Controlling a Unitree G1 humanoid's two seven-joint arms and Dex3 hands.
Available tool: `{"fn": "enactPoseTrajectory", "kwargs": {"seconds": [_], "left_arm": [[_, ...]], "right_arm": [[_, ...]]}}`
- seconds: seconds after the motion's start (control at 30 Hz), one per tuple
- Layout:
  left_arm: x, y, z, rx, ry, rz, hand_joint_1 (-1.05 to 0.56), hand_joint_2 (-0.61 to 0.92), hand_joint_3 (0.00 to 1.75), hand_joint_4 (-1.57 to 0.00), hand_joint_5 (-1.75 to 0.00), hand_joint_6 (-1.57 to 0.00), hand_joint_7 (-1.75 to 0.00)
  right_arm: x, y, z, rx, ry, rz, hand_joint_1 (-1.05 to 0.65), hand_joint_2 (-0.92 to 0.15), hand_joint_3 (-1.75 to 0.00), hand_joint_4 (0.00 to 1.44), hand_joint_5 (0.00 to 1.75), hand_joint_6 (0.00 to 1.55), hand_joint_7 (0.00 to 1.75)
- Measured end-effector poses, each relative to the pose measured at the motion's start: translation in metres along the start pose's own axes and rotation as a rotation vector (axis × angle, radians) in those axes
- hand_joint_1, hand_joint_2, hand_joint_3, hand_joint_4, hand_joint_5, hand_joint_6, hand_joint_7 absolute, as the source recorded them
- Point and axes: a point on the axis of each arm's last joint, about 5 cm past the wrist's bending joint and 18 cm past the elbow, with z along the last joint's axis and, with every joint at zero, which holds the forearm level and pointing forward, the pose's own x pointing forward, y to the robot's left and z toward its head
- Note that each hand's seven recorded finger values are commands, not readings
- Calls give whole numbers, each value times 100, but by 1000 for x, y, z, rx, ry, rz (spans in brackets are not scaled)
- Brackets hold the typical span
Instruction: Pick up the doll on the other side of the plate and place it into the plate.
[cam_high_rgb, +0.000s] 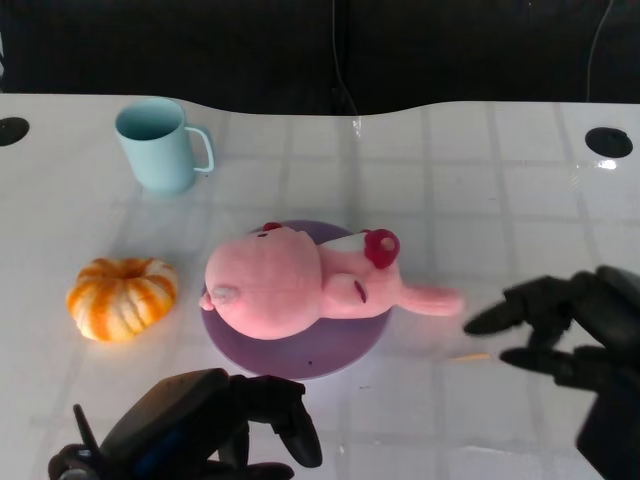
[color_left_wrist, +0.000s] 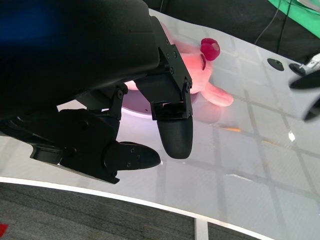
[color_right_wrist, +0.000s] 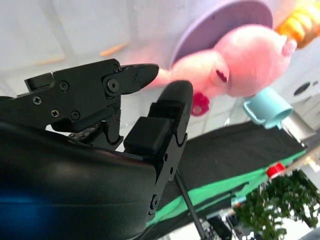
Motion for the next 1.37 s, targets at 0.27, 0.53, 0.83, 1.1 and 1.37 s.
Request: {"fn": "enactPoseTrajectory", "kwargs": {"seconds": [0.27,0.53,0.83,1.1,1.37], "left_arm": [[-2,4,-2,1,-7,8,-15,85,40,-70,-159,-80,-95],[-2,5,-6,-5,10,10,-15,85,41,-69,-160,-78,-97],[-2,5,-12,-3,12,-1,-15,85,40,-67,-161,-77,-97],[-3,7,-13,-5,11,-1,-15,86,39,-67,-161,-77,-98],[-3,8,-14,-1,12,-1,-14,87,36,-67,-159,-76,-98]], "right_arm": [[-10,3,-3,42,62,27,5,-45,-119,81,173,84,122],[-5,12,-14,16,119,47,-4,-41,-121,81,175,79,141],[1,17,-13,-24,126,77,-7,-42,-118,81,175,77,142],[2,20,-12,-41,140,86,-8,-44,-115,79,175,76,141],[3,21,-11,-44,140,93,-8,-46,-113,79,173,76,140]]}}
